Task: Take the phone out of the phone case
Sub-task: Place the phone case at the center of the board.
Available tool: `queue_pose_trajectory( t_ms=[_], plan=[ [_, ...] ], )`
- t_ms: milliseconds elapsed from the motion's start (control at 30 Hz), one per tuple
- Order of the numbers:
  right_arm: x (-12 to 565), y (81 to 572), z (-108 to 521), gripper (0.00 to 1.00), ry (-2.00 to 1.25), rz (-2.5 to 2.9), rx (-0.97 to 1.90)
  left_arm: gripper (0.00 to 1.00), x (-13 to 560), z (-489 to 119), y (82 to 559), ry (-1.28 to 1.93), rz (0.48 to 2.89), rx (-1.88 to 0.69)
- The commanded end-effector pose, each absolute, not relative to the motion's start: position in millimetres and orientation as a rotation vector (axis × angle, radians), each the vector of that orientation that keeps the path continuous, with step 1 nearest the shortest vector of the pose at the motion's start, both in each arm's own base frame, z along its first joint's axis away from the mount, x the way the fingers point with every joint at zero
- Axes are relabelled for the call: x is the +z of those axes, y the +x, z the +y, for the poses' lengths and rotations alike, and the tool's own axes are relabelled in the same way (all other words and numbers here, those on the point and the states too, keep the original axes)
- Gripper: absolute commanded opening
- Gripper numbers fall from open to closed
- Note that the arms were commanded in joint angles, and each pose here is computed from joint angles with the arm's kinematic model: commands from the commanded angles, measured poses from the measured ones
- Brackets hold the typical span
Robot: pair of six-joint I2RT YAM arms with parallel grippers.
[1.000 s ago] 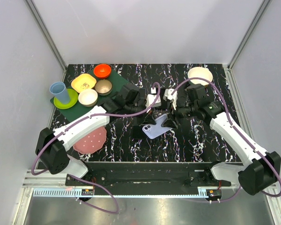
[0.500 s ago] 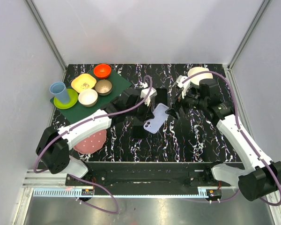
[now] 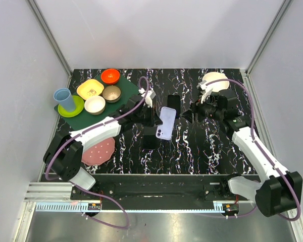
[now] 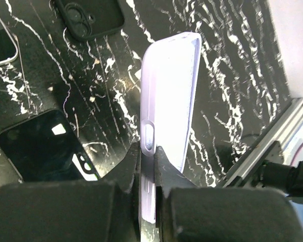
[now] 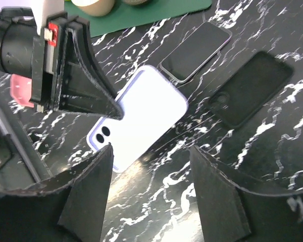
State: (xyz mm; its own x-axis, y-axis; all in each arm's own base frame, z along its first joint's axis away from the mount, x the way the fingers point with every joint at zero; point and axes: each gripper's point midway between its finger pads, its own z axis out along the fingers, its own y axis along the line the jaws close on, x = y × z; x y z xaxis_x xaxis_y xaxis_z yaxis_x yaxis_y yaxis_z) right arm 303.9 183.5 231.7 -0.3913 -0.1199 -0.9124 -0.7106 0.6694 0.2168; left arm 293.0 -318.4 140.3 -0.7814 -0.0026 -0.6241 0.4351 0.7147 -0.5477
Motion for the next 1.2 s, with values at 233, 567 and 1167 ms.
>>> queue_pose_trajectory(
  t_ms=[233, 567, 1167],
  plan=[
    [210, 300, 223, 0.41, -0.415, 1.922, 1.203, 0.0, 182, -340, 297, 0.22, 2.161, -1.217],
    [186, 298, 220, 0.38, -0.408, 1.971, 1.173, 0.0, 188, -338, 297, 0.176, 2.124, -1.278],
    [174, 298, 220, 0.41, -0.448, 1.979, 1.163, 0.0, 208, -337, 291, 0.184, 2.063, -1.365]
  ],
)
